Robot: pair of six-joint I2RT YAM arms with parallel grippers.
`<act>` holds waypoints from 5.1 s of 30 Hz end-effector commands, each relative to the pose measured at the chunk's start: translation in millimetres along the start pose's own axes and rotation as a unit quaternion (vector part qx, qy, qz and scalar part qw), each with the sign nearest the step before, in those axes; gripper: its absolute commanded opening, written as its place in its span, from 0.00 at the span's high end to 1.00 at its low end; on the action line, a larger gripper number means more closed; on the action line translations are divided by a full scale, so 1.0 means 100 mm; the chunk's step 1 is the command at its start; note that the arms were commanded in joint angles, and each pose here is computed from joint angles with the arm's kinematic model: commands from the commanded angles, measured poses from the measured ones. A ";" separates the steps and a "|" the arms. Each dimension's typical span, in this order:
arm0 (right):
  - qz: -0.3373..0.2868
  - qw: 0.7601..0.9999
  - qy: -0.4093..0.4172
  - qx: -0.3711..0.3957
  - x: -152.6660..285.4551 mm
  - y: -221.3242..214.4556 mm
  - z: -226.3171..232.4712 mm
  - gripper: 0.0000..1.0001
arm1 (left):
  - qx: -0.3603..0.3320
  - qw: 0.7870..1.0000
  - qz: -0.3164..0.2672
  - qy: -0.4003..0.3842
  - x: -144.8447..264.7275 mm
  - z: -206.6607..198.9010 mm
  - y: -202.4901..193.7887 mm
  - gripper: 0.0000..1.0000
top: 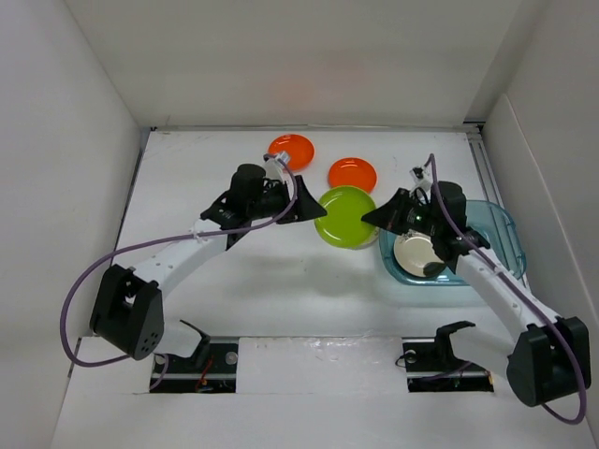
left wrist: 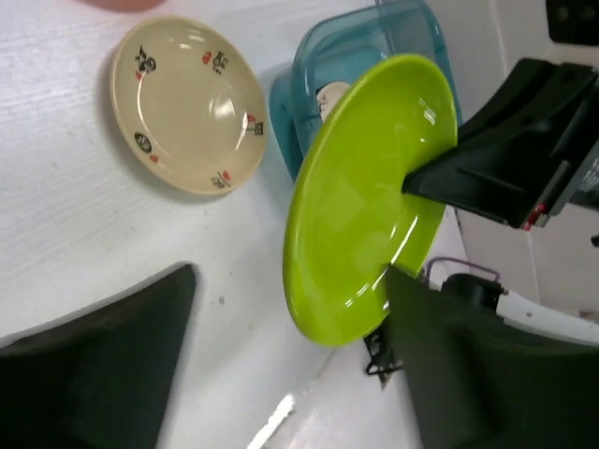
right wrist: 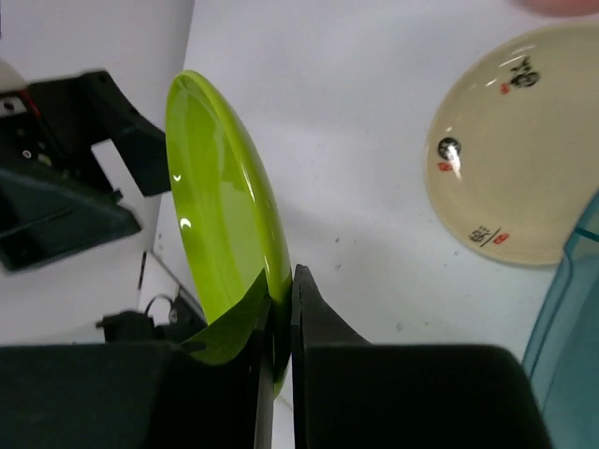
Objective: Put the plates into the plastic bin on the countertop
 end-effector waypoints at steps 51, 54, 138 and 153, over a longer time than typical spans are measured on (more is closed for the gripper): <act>-0.230 0.889 -0.330 -0.219 1.22 -0.38 -0.42 0.00 | 0.022 0.985 0.004 0.169 -1.42 0.79 -0.26 0.00; -0.212 0.888 -0.338 -0.228 1.19 -0.38 -0.45 0.00 | 0.023 0.984 0.014 0.175 -1.47 0.82 -0.32 0.00; -0.236 0.844 -0.407 -0.258 0.96 -0.42 -0.81 0.85 | -0.003 0.983 -0.062 0.172 -0.81 0.20 0.16 0.01; -0.244 0.876 -0.331 -0.250 1.30 -0.41 -0.24 0.00 | 0.006 0.978 -0.080 0.194 -1.29 0.30 0.50 0.01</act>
Point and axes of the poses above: each gripper's point midway between its finger pads, its own x axis back along the fingers, its own z axis along the line the jaws close on, y = z × x, the point moved 9 cm from there along x, back along the fingers, and after that the axes turned 6 degrees about x, right-handed, at the moved point
